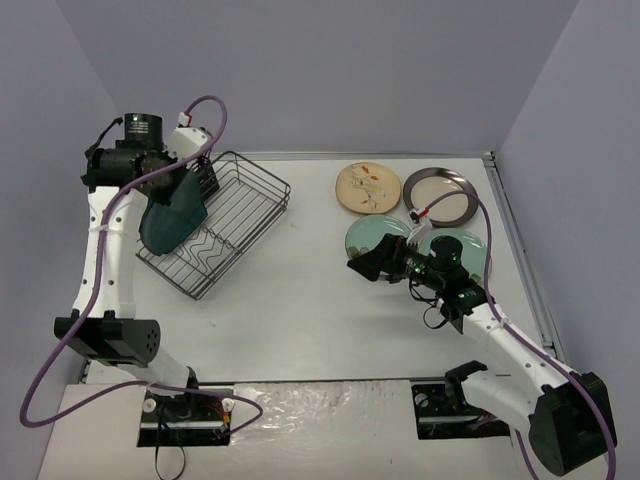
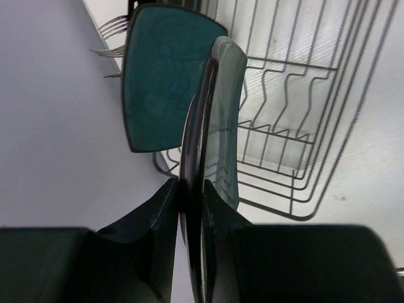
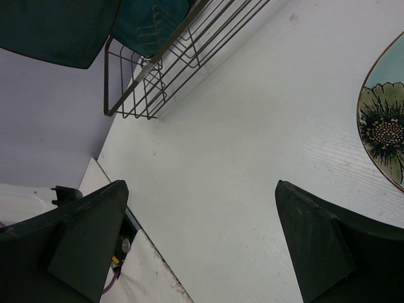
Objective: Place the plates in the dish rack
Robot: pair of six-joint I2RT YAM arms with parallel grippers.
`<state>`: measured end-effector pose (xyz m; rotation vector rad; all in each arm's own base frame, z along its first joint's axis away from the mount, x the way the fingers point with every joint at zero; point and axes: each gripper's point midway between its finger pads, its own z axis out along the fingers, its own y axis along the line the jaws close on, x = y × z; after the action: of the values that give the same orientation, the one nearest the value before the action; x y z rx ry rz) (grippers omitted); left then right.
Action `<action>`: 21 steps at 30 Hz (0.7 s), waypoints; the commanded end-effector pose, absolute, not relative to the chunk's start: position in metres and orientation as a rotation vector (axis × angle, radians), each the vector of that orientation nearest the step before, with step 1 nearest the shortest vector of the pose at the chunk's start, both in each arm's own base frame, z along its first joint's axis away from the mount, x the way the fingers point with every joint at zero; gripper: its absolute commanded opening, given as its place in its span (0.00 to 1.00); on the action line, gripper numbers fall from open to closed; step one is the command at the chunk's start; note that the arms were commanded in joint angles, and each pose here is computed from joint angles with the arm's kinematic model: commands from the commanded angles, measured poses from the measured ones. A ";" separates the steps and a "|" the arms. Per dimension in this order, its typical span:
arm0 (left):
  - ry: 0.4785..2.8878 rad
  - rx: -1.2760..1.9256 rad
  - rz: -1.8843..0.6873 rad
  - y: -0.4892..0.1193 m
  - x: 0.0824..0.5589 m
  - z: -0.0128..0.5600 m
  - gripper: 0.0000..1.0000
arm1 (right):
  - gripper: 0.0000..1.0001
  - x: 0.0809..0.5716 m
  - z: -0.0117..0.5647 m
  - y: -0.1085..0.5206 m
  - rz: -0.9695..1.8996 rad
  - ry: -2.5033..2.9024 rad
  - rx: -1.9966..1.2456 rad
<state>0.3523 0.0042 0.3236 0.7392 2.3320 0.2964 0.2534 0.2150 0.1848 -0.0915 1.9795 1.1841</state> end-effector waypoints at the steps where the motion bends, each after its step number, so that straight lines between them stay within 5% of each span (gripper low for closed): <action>1: 2.112 0.750 0.475 0.035 0.388 0.376 0.00 | 1.00 0.261 0.204 0.219 1.201 1.916 -0.136; 21: 2.154 0.785 0.349 0.061 0.451 0.324 0.00 | 1.00 0.271 0.196 0.221 1.233 1.927 -0.063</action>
<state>0.4267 0.0597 0.2685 0.8200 2.3665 0.2913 0.2604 0.2179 0.1710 -0.0232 2.0330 1.2144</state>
